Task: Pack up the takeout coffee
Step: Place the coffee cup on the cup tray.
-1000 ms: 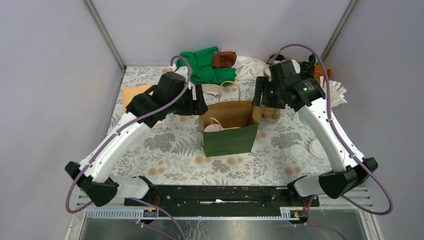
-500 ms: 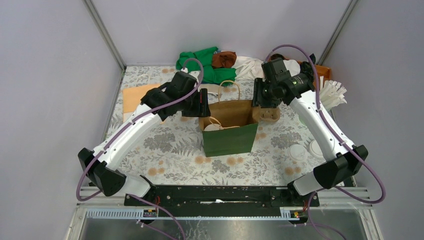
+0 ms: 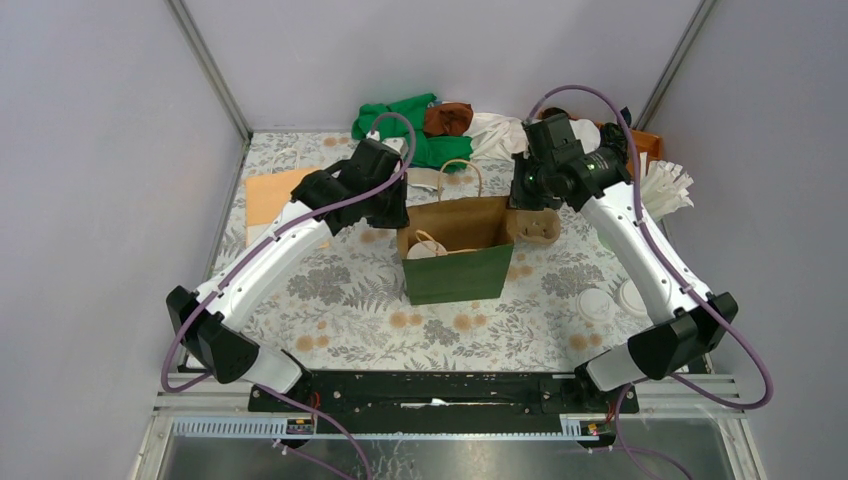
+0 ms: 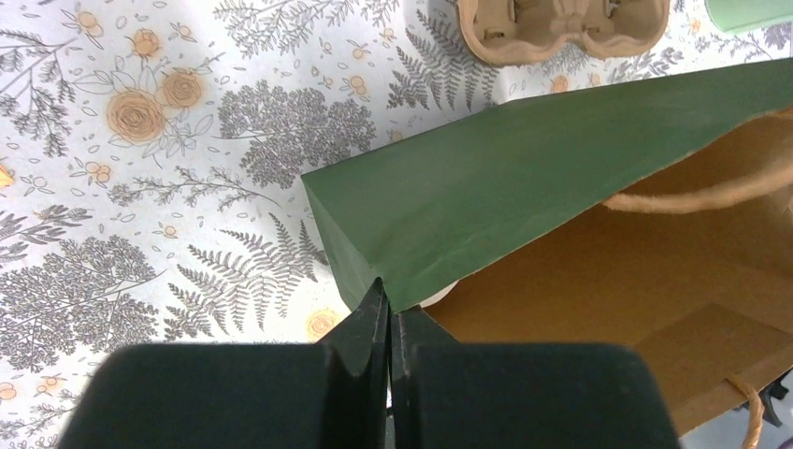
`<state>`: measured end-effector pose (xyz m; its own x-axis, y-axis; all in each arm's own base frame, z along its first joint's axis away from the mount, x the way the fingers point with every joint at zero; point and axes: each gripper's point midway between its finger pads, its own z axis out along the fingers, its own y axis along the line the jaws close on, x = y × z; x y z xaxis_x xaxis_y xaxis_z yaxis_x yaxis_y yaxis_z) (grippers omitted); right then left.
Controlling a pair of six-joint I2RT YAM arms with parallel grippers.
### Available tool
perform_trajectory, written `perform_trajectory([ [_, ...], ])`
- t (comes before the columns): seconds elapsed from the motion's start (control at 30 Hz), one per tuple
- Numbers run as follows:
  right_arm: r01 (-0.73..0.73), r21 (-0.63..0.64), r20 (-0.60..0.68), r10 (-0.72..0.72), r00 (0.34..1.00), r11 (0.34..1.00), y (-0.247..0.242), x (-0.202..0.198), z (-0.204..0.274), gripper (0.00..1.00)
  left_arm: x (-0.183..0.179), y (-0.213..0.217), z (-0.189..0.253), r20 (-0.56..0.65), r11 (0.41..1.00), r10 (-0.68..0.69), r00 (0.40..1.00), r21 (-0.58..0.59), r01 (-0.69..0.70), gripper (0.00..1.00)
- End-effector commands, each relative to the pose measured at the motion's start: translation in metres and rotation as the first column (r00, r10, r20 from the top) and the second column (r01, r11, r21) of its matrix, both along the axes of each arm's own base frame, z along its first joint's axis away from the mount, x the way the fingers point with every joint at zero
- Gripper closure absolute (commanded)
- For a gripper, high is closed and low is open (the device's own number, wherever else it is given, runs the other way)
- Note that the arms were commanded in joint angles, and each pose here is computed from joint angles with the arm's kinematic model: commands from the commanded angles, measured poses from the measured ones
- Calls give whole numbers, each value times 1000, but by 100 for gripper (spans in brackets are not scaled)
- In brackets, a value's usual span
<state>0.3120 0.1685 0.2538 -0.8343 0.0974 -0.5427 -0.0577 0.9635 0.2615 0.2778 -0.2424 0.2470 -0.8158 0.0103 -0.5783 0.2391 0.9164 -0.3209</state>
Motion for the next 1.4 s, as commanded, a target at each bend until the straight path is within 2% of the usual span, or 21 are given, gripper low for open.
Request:
perform_trajectory([
  [0.0, -26, 38, 132, 21, 991, 999, 0, 5, 25, 100, 20, 5, 36, 147, 998, 55, 988, -30, -51, 100],
  [0.2, -74, 82, 286, 48, 957, 994, 7, 10, 37, 100, 27, 15, 51, 239, 990, 134, 962, -69, -121, 100],
  [0.37, -138, 75, 372, 100, 923, 988, 12, -6, 25, 100, 26, 19, 59, 319, 986, 160, 934, -105, -133, 100],
  [0.57, -243, 4, 558, 199, 805, 970, 31, -24, 21, 100, 15, 24, 64, 415, 985, 143, 899, -147, -89, 100],
  [0.83, -234, -45, 536, 221, 815, 971, 38, -30, 24, 100, -8, 21, 51, 453, 993, 17, 891, -112, 38, 100],
  [1.07, -235, -106, 520, 255, 815, 966, 29, -45, 13, 100, -21, 17, 47, 479, 994, -52, 876, -60, 92, 100],
  [1.37, -244, -132, 473, 277, 836, 961, 24, -62, 8, 100, -42, 7, 32, 446, 981, -117, 888, -89, 173, 100],
])
